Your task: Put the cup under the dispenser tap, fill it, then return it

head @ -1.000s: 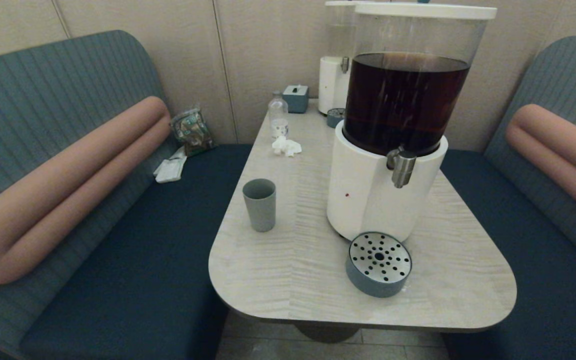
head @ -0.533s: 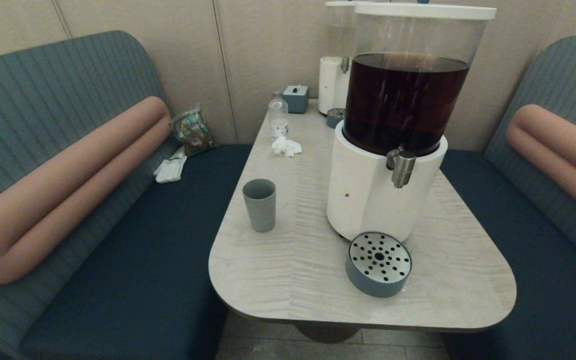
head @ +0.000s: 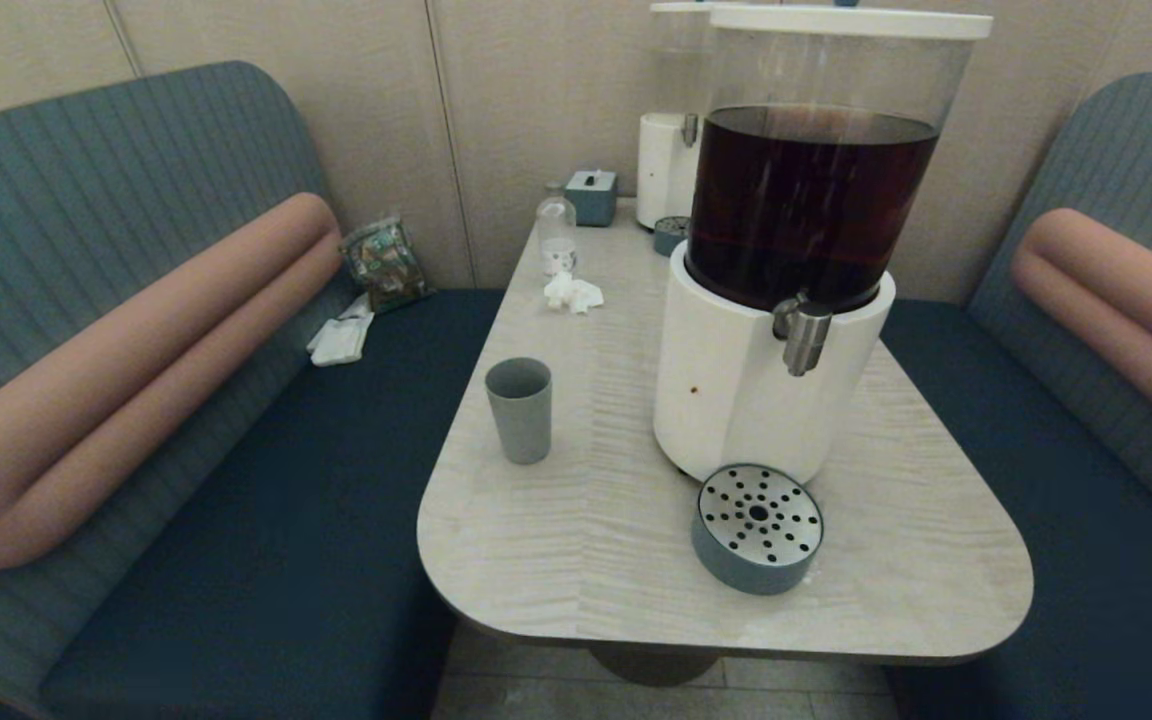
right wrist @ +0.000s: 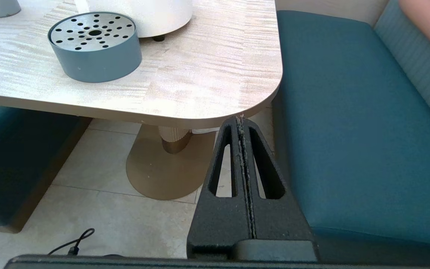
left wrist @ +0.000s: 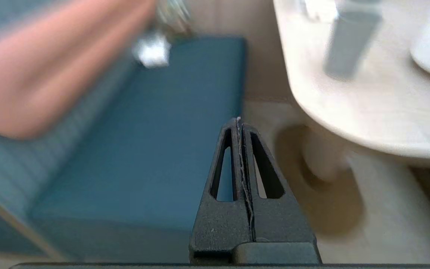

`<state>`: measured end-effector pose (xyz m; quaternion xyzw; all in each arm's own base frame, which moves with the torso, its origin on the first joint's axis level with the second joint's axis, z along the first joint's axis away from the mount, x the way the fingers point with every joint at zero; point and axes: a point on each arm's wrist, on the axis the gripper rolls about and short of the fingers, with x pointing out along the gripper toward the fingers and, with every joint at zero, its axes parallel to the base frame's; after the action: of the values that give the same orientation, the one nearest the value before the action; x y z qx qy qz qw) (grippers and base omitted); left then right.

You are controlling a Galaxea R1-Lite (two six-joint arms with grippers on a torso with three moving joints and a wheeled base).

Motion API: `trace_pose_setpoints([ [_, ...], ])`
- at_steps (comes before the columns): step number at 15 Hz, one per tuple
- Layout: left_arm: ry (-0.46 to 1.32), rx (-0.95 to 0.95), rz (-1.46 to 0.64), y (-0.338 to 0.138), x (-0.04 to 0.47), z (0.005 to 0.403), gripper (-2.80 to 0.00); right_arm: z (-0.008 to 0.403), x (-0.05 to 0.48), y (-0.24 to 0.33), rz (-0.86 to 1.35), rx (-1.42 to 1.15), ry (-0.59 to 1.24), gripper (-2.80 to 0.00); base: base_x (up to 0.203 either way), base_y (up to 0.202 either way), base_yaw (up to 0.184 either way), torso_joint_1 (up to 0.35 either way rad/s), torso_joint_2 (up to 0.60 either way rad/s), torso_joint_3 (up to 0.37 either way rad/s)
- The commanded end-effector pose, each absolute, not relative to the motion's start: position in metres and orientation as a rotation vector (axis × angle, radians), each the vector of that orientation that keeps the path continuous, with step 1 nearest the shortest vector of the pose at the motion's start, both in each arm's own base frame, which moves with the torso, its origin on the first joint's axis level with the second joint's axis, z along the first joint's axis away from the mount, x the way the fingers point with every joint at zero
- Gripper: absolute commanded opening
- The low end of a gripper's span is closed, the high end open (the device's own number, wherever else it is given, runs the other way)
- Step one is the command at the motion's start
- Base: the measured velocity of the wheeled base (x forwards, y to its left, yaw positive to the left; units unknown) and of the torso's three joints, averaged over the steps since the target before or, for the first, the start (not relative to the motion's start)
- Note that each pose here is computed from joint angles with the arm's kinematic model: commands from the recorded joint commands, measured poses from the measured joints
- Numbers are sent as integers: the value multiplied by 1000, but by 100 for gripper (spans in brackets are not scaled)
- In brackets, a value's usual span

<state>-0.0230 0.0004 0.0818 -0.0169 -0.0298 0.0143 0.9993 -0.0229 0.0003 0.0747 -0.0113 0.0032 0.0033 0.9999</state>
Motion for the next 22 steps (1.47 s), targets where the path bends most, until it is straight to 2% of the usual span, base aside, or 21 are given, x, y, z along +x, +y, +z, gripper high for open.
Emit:
trace_pose_setpoints([
  [1,7,-50,18,0,-23,75,-280,75,-23,0,6,-23,6,-280,0,0,0,0,0,0],
  [22,-2,-71,21,0,-23,76,-280,75,-23,0,9,-30,8,-280,0,0,0,0,0,0],
])
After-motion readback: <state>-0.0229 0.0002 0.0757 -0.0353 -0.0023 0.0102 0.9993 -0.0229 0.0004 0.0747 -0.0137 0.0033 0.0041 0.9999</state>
